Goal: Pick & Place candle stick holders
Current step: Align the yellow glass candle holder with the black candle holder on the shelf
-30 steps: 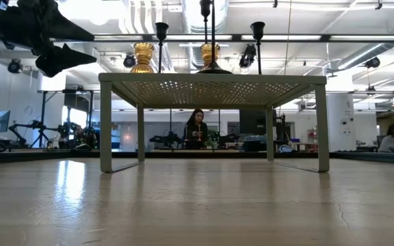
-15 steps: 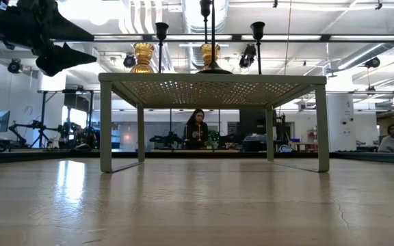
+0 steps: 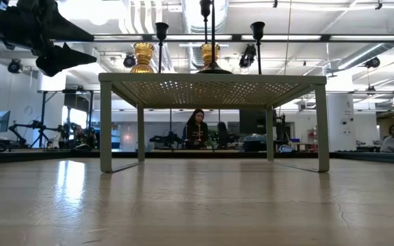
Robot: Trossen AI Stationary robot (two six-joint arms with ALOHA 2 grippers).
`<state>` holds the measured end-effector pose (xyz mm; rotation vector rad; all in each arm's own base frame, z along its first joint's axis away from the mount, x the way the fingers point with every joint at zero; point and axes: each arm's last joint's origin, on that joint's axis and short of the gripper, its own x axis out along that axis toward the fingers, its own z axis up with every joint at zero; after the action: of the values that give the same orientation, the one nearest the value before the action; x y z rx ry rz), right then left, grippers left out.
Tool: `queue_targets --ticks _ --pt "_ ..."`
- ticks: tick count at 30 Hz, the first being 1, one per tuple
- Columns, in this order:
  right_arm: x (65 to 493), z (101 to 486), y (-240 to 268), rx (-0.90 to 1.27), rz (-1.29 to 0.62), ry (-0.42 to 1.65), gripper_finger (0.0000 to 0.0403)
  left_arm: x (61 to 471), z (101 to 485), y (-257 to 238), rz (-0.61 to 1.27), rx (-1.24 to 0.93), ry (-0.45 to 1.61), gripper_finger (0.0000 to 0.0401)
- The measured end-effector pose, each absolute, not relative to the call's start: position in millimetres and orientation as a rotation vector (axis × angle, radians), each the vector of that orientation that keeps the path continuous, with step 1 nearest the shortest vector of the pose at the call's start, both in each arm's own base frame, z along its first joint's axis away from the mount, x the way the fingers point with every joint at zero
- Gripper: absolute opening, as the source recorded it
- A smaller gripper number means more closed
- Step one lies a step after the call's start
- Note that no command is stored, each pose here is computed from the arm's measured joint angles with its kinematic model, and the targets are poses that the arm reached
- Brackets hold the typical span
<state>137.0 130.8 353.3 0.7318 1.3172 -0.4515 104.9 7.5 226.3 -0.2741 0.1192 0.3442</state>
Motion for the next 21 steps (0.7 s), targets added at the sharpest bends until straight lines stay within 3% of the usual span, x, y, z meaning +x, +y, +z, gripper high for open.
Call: queue_targets --ticks 10,21 --pt "144 346 139 0.712 -0.465 1.359 0.0171 105 226 8 0.344 -0.274 0.121 0.0314" --pt "149 341 145 0.702 -0.472 1.393 0.0161 105 226 8 0.345 -0.274 0.123 0.0314"
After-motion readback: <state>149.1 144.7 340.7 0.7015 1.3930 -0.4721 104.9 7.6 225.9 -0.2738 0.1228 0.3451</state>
